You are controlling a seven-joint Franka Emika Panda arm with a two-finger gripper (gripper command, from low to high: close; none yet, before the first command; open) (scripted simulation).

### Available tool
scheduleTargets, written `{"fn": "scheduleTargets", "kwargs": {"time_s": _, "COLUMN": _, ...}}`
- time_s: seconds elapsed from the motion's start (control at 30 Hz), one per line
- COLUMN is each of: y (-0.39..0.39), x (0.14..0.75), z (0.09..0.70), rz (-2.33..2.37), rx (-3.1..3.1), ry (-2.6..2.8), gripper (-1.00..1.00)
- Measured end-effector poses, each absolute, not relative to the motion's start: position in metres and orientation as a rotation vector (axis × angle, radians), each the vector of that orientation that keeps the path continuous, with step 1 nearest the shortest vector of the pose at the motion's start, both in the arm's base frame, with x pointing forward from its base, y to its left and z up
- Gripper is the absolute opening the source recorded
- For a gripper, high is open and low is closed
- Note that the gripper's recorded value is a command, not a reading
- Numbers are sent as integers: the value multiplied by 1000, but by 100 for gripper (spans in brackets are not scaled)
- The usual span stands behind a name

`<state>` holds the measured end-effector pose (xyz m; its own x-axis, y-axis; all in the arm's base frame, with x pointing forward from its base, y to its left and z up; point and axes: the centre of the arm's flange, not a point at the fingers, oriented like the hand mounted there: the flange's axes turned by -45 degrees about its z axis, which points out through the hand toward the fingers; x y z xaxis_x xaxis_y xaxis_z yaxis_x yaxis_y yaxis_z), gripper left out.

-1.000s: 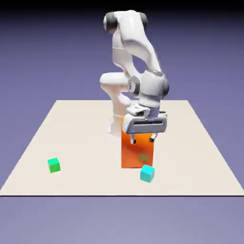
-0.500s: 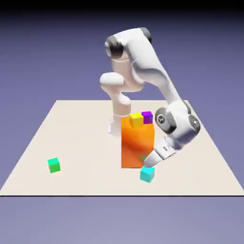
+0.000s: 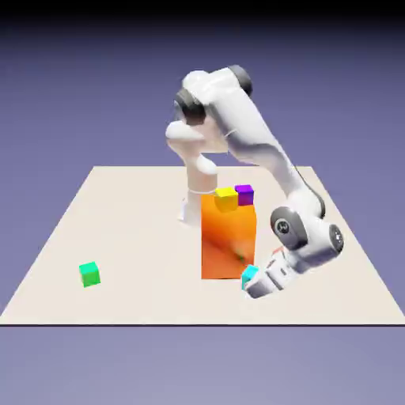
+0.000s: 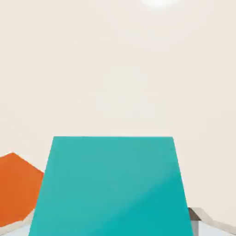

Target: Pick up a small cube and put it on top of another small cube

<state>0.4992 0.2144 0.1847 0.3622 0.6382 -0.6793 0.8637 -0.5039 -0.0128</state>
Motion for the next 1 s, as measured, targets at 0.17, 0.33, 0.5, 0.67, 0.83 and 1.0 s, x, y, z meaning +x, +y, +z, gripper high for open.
{"fn": "scheduleTargets", "kwargs": {"time_s": 0.17, "y": 187, "x": 495, "z": 251, "rz": -948, "rx": 2372, "ry": 1134, "gripper": -100}}
{"fn": "scheduleTargets", "kwargs": {"time_s": 0.33, "y": 157, "x": 475, "z": 315, "rz": -1005, "rx": 2481, "ry": 914, "gripper": -100}}
{"fn": "scheduleTargets", "kwargs": {"time_s": 0.5, "y": 132, "x": 446, "z": 377, "rz": -1050, "rx": 2616, "ry": 722, "gripper": -100}}
{"fn": "scheduleTargets", "kwargs": {"time_s": 0.67, "y": 113, "x": 407, "z": 436, "rz": -1086, "rx": 2771, "ry": 577, "gripper": -100}}
{"fn": "scheduleTargets", "kwargs": {"time_s": 0.83, "y": 102, "x": 387, "z": 398, "rz": -1138, "rx": 2732, "ry": 506, "gripper": -100}}
{"fn": "scheduleTargets", "kwargs": {"time_s": 1.0, "y": 95, "x": 370, "z": 372, "rz": -1137, "rx": 2731, "ry": 506, "gripper": 100}}
